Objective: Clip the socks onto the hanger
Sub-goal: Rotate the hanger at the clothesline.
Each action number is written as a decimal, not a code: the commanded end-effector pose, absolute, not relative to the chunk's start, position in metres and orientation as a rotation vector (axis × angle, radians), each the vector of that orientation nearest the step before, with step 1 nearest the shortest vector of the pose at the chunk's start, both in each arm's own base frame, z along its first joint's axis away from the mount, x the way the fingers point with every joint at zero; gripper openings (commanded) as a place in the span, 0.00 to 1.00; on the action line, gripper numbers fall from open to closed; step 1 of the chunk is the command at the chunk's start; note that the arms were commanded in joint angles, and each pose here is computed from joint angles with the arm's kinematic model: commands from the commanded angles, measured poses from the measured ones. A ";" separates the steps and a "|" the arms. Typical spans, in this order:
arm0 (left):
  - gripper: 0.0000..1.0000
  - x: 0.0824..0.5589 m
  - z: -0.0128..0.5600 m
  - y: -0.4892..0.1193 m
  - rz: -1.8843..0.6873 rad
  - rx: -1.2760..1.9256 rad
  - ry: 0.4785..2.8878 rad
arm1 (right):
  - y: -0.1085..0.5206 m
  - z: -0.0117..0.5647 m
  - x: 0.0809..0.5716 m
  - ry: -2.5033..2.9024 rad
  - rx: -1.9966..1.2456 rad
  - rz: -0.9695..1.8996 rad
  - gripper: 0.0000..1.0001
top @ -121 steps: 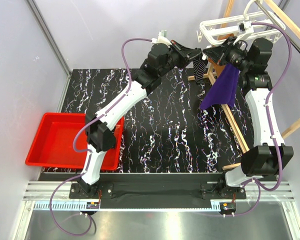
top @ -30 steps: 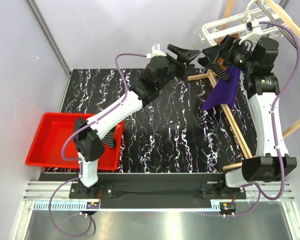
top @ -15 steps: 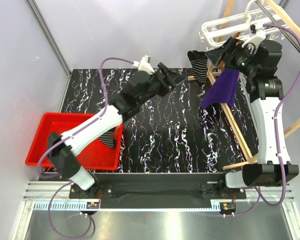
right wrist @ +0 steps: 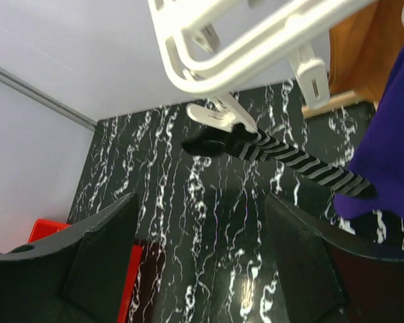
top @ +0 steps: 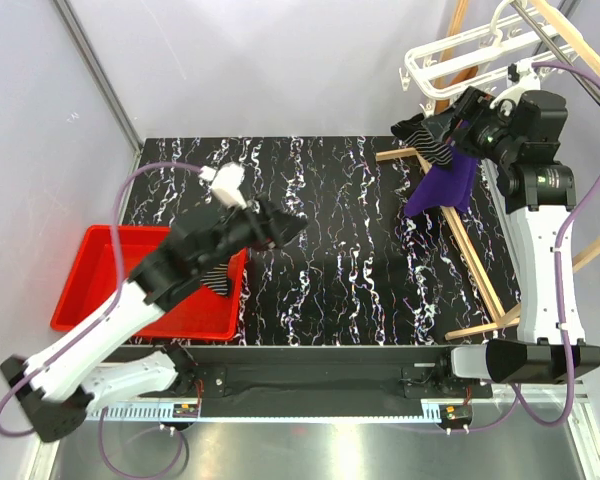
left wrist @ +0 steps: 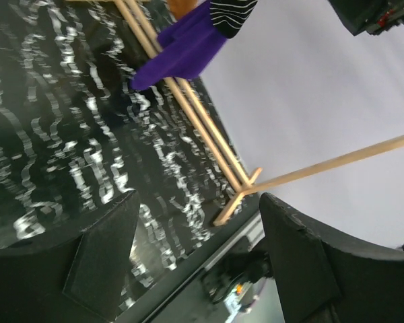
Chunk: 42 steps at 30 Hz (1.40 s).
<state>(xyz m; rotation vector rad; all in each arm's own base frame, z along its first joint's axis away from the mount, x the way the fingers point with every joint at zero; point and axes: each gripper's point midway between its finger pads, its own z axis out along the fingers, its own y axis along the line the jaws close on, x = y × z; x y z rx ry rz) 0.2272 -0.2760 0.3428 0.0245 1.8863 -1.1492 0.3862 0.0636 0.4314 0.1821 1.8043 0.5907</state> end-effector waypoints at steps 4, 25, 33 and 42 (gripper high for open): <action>0.80 0.195 0.320 -0.212 -1.008 -0.033 1.898 | 0.068 0.405 0.366 1.956 0.256 0.625 0.84; 0.77 0.200 0.356 -0.224 -1.125 -0.094 1.816 | 0.058 0.403 0.370 1.929 0.273 0.555 0.84; 0.73 0.261 0.428 -0.266 -1.045 0.032 1.570 | 0.044 0.414 0.402 1.850 0.322 0.488 0.76; 0.67 0.302 0.504 -0.305 -1.013 0.148 1.253 | 0.031 0.437 0.421 1.809 0.299 0.292 0.72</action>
